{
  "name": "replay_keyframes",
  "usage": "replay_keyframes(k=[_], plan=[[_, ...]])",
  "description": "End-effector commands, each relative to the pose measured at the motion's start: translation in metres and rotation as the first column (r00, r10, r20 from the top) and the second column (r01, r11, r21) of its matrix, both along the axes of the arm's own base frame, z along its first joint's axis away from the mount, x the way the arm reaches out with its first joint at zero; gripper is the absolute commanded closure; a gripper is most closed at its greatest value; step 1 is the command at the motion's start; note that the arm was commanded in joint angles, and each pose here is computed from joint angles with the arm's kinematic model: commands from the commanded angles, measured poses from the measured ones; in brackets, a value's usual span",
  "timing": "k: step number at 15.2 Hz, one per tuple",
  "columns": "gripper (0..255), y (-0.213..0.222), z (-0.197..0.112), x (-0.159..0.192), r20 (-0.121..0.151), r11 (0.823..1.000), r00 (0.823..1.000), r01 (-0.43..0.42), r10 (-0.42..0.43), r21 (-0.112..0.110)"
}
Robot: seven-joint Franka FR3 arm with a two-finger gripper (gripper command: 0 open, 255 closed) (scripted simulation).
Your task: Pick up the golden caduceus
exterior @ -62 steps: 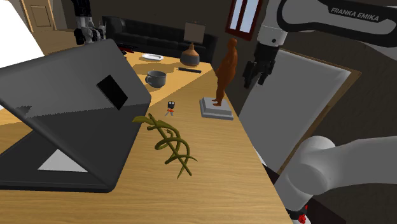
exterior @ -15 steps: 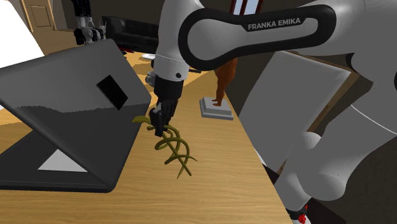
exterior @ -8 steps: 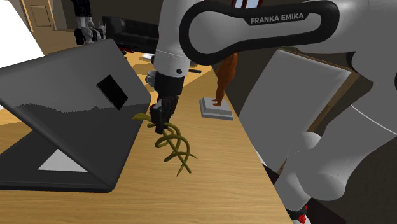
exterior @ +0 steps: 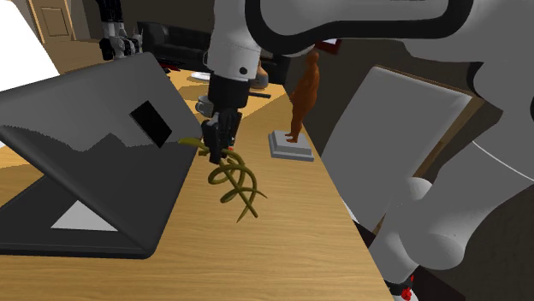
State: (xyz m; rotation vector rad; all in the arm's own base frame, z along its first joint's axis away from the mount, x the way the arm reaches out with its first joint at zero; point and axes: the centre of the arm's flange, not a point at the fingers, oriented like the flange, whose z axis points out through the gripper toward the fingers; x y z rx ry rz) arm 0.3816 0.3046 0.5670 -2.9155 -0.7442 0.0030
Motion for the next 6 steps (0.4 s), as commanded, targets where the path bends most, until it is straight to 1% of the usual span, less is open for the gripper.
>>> replay_keyframes(k=[1, 4, 6], plan=[[255, 0.000, 0.010, -0.001, 0.000, 1.000, 1.000, 0.000, 0.000, 0.000], [255, 0.000, 0.026, -0.001, 0.000, 1.000, 1.000, 0.000, 0.000, 0.000], [255, 0.000, 0.027, -0.001, 0.000, 1.000, 1.000, 0.000, 0.000, 0.000]])
